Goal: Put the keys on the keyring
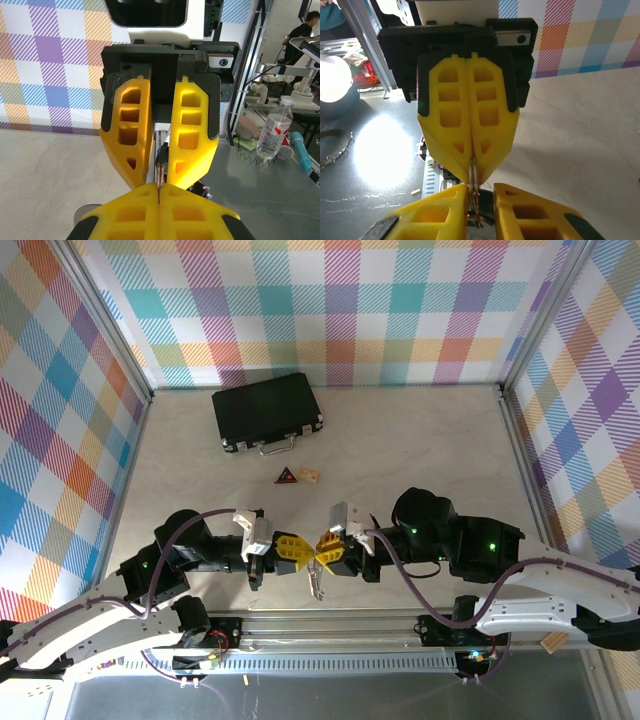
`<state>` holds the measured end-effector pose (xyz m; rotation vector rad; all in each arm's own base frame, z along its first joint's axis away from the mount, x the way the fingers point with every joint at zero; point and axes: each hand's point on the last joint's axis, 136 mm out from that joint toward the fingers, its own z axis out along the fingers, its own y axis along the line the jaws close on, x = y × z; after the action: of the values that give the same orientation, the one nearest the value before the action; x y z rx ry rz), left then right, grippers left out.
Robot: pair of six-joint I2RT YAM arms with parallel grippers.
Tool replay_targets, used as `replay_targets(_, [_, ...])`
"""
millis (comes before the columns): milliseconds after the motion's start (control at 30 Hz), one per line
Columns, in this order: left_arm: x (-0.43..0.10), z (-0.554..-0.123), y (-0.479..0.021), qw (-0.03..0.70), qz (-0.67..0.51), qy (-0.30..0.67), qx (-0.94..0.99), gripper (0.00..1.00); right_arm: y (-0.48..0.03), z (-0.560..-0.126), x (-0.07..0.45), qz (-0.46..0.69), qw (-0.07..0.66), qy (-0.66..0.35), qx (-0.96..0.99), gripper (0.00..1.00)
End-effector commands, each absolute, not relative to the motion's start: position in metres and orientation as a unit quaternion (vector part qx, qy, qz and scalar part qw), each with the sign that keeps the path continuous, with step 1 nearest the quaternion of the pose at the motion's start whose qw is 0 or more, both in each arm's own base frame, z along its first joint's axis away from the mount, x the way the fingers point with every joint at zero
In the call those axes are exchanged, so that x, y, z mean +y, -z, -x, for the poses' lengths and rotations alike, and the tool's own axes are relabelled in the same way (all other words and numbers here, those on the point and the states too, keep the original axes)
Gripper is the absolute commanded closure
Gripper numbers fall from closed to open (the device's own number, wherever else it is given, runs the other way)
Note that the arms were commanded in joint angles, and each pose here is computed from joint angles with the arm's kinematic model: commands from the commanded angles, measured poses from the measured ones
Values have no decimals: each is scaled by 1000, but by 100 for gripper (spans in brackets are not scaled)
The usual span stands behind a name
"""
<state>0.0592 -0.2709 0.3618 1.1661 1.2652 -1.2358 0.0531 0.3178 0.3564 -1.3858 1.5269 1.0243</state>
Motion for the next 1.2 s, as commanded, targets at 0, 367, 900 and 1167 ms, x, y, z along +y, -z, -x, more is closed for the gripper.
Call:
replay_targets(0, [-269, -51, -378, 504, -477, 530, 488, 100, -363, -51, 317, 545, 418, -416, 596, 86])
replay_targets(367, [-267, -61, -367, 500, -485, 489, 525, 96, -352, -56, 318, 560, 404, -383, 614, 100])
replay_targets(900, [-271, -80, -345, 488, -506, 419, 575, 87, -336, -56, 322, 614, 353, -320, 629, 100])
replay_targets(1167, [-268, -73, -364, 505, -493, 449, 548, 100, -347, -52, 318, 596, 372, -347, 621, 96])
